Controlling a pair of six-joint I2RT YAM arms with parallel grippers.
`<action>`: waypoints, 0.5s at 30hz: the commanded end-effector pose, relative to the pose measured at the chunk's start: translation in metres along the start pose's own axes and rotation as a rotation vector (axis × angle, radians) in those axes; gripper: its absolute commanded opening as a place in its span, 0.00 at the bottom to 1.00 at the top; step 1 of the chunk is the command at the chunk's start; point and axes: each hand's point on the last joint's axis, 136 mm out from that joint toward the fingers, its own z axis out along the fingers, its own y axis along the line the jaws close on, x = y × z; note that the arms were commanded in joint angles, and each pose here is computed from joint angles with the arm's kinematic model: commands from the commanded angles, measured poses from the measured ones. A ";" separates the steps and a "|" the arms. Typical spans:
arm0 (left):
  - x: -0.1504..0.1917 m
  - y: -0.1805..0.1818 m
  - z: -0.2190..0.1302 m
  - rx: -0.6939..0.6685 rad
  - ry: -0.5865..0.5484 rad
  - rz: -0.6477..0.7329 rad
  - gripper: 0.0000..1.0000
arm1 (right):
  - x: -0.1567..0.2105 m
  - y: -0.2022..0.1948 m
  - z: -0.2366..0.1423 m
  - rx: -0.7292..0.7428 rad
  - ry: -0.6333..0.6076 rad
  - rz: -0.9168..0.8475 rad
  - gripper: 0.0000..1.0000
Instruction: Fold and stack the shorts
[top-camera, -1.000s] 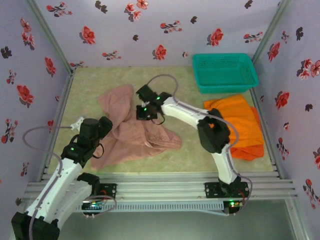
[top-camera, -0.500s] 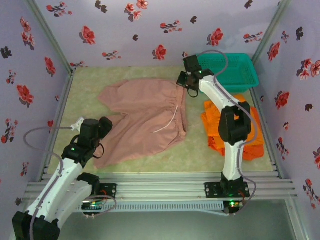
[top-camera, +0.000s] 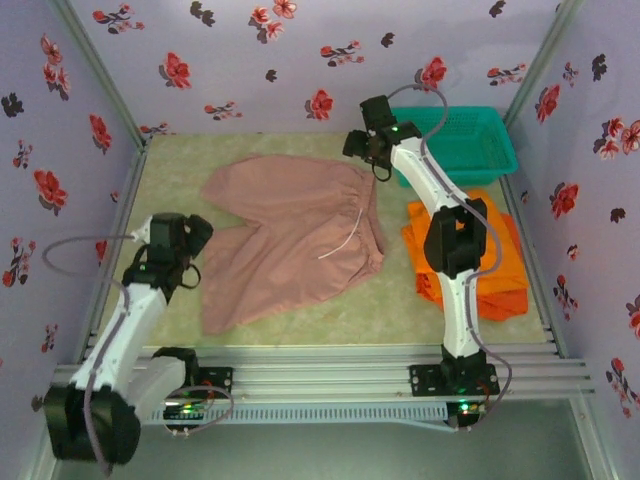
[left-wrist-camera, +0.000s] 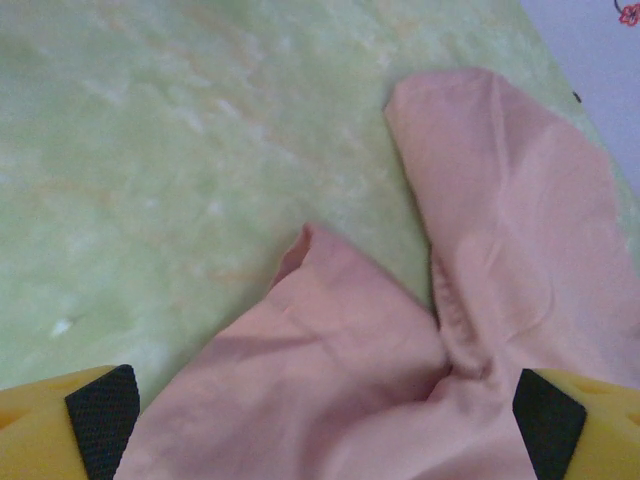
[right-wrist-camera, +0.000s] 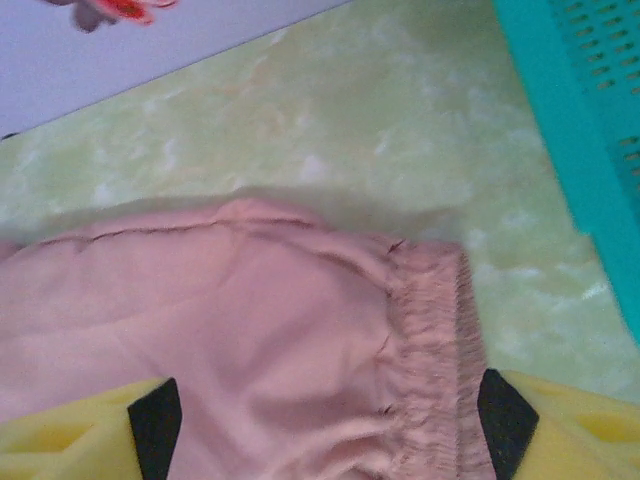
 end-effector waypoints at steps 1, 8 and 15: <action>-0.019 -0.038 0.022 0.100 0.031 0.022 0.99 | 0.013 0.058 -0.069 -0.178 -0.038 -0.091 0.82; -0.027 -0.063 0.104 0.093 0.179 -0.020 0.84 | 0.097 0.074 -0.094 -0.361 0.057 -0.091 0.89; -0.019 -0.072 0.167 0.061 0.267 -0.051 0.67 | 0.154 0.037 -0.085 -0.370 0.077 -0.053 0.93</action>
